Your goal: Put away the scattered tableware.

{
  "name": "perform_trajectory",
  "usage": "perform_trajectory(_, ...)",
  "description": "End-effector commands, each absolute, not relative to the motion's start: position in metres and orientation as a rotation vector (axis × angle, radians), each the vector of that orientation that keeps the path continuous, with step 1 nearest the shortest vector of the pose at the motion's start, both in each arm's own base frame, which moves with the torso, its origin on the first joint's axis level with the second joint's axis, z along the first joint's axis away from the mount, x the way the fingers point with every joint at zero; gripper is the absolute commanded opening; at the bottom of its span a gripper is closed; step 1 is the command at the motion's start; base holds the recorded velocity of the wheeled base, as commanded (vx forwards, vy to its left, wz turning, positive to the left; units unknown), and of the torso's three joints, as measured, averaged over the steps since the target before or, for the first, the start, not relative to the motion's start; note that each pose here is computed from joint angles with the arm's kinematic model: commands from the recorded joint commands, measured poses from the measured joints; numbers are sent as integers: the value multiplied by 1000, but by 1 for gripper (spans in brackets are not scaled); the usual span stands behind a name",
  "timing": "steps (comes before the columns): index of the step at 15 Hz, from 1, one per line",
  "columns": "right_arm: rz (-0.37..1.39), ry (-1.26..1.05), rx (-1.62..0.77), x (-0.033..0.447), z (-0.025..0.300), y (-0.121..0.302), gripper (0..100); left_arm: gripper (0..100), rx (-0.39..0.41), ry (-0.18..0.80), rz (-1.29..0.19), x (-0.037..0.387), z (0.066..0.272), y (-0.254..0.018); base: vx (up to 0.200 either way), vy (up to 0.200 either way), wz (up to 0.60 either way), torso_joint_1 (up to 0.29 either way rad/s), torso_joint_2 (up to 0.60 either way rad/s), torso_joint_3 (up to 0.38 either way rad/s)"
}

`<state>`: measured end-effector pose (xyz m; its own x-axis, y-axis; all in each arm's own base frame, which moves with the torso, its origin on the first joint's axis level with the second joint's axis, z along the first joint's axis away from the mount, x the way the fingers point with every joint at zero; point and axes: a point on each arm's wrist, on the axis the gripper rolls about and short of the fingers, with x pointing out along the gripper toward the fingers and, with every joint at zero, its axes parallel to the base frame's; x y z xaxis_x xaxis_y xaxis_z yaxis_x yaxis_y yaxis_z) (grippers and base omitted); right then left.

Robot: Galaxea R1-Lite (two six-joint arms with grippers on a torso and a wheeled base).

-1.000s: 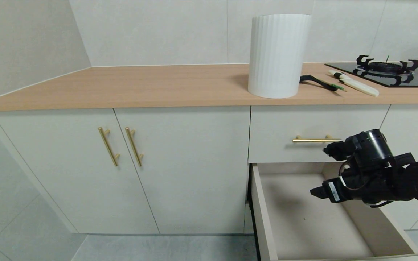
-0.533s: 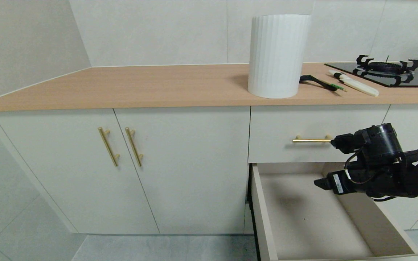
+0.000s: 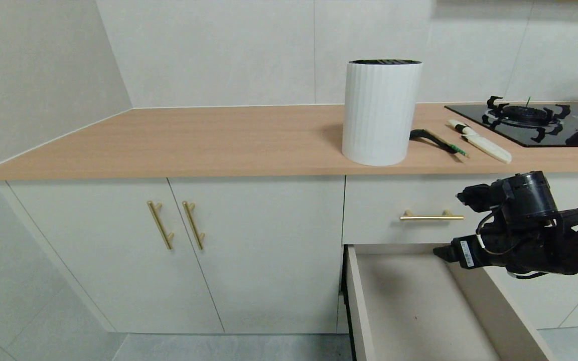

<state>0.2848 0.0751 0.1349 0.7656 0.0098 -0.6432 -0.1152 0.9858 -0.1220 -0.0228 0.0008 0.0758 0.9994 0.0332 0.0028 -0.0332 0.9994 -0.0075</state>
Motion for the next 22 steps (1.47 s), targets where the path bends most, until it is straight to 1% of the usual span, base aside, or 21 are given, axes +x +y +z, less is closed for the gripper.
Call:
perform_trajectory(1,69,696,-158,285,135,75,100,100,-8,-2,34,-23,76,1,0,0,0,178,-456,-286)
perform_trajectory(13,72,684,-157,286,133,76,100,100,-8,-2,34,-23,76,1,0,0,0,203,-484,-282)
perform_trajectory(16,80,695,-166,285,130,78,100,100,-8,0,34,-23,76,1,0,0,0,71,-173,-98)
perform_trajectory(20,81,634,-144,291,142,80,100,100,-8,0,34,-23,76,1,0,0,0,7,-13,-5)
perform_trajectory(22,76,609,-130,298,142,82,100,100,-8,-2,34,-23,76,1,0,0,0,0,0,0)
